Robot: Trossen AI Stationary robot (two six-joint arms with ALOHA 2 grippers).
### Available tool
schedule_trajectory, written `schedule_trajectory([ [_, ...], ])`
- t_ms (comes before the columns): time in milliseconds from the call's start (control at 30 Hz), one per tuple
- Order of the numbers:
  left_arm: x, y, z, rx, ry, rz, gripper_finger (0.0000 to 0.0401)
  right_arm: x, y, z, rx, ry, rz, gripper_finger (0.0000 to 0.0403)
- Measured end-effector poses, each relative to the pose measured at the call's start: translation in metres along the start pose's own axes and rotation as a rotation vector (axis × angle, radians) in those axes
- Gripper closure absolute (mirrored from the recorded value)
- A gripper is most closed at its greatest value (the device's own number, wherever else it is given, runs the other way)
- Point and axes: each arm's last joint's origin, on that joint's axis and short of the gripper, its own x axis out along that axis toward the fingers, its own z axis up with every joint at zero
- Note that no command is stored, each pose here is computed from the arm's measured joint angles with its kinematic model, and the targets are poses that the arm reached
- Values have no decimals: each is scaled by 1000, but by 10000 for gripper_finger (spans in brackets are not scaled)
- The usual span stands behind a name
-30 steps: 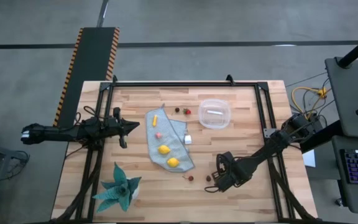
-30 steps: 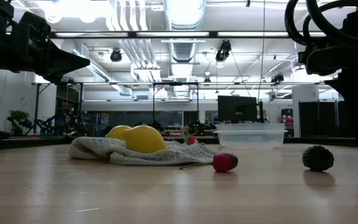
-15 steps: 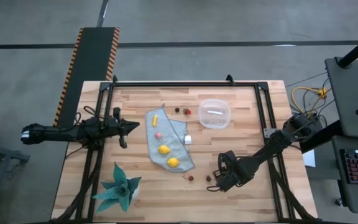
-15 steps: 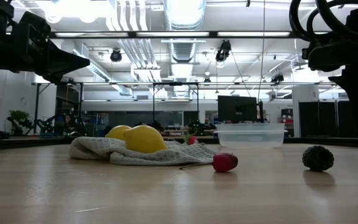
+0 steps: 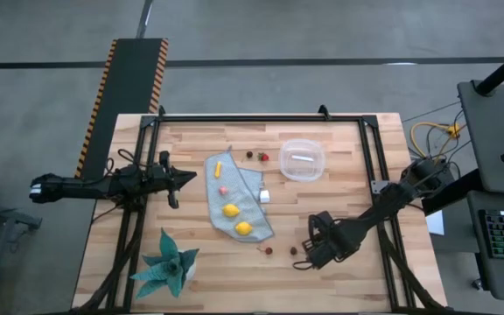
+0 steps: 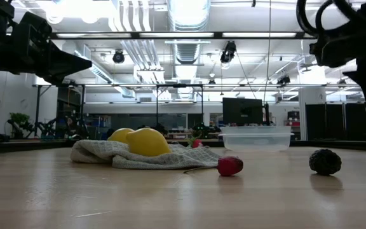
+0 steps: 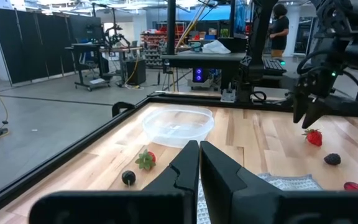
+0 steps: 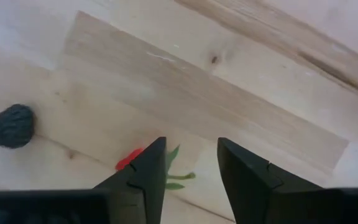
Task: Pick and placing Produce into tupperware
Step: Put the bottom red strawberry into the transparent bin
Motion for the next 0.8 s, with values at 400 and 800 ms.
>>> schedule_trajectory([
  [400, 0, 0, 0, 1, 5, 0, 401, -44, -6, -18, -667, -35, 161, 268],
  [800, 0, 0, 0, 1, 4, 0, 401, -26, -11, -26, -1164, -33, 88, 275],
])
